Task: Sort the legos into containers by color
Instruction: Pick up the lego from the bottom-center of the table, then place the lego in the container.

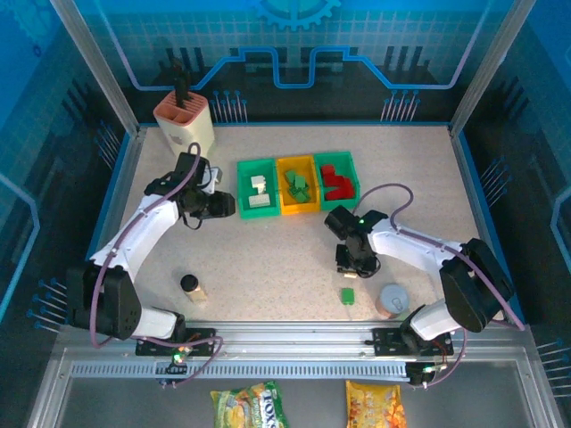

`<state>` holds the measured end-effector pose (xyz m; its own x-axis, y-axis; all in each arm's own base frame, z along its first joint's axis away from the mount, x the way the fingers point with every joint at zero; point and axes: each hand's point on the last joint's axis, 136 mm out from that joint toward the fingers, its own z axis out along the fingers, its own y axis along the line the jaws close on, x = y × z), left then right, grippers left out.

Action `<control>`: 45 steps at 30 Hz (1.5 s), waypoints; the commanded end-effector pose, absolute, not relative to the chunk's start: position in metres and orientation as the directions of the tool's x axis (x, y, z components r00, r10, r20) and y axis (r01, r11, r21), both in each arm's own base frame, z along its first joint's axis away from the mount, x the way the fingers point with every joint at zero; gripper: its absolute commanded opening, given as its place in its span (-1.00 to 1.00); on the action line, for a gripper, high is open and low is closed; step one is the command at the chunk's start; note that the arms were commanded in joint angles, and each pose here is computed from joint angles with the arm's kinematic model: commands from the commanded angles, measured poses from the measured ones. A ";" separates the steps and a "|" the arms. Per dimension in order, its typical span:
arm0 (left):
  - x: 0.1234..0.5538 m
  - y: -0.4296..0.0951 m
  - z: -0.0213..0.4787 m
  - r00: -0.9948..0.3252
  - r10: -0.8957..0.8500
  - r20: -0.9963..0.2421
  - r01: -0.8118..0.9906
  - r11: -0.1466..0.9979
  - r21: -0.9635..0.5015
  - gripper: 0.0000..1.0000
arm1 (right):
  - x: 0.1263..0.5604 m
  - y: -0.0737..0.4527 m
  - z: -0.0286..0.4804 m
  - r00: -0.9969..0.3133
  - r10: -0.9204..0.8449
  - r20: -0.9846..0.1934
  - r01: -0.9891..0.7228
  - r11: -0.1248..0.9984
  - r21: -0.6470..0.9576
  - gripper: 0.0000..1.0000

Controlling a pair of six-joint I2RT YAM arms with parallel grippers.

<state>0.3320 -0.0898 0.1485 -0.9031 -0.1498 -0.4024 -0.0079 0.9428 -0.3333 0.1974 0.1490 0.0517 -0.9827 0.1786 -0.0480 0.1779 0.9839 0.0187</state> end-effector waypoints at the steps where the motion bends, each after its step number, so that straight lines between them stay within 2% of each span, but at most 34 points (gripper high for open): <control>1: 0.335 -0.081 0.158 -0.880 -0.187 -0.437 -0.022 0.935 -0.355 -0.05 | 0.213 0.163 0.062 -0.991 0.111 -0.074 0.110 0.994 0.012 -0.33; 11: 0.337 -0.071 0.160 -0.869 -0.216 -0.446 -0.051 0.934 -0.353 -0.05 | 0.277 0.248 0.086 -0.977 -0.070 -0.200 -0.092 0.991 0.099 -0.31; 25: 0.338 -0.071 0.152 -0.877 -0.217 -0.429 -0.058 0.934 -0.353 -0.05 | 0.349 0.367 0.111 -0.922 -0.123 -0.367 -0.240 0.926 0.292 -0.36; 35: 0.339 -0.071 0.147 -0.880 -0.221 -0.420 -0.064 0.933 -0.355 -0.05 | 0.409 0.405 0.138 -0.849 -0.088 -0.521 -0.286 0.905 0.314 -0.36; 43: 0.340 -0.071 0.144 -0.884 -0.223 -0.410 -0.070 0.932 -0.356 -0.05 | 0.454 0.415 0.146 -0.817 -0.026 -0.576 -0.265 0.904 0.335 -0.34; 45: 0.340 -0.071 0.144 -0.884 -0.222 -0.412 -0.070 0.933 -0.353 -0.05 | 0.464 0.416 0.129 -0.829 -0.017 -0.559 -0.248 0.907 0.340 -0.34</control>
<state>0.3407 -0.0725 0.1511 -0.8784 -0.2053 -0.4316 -0.0513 0.9383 -0.3419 0.4434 0.4202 0.1375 -0.8341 -0.0418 -0.5500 -0.2720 0.8987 0.3441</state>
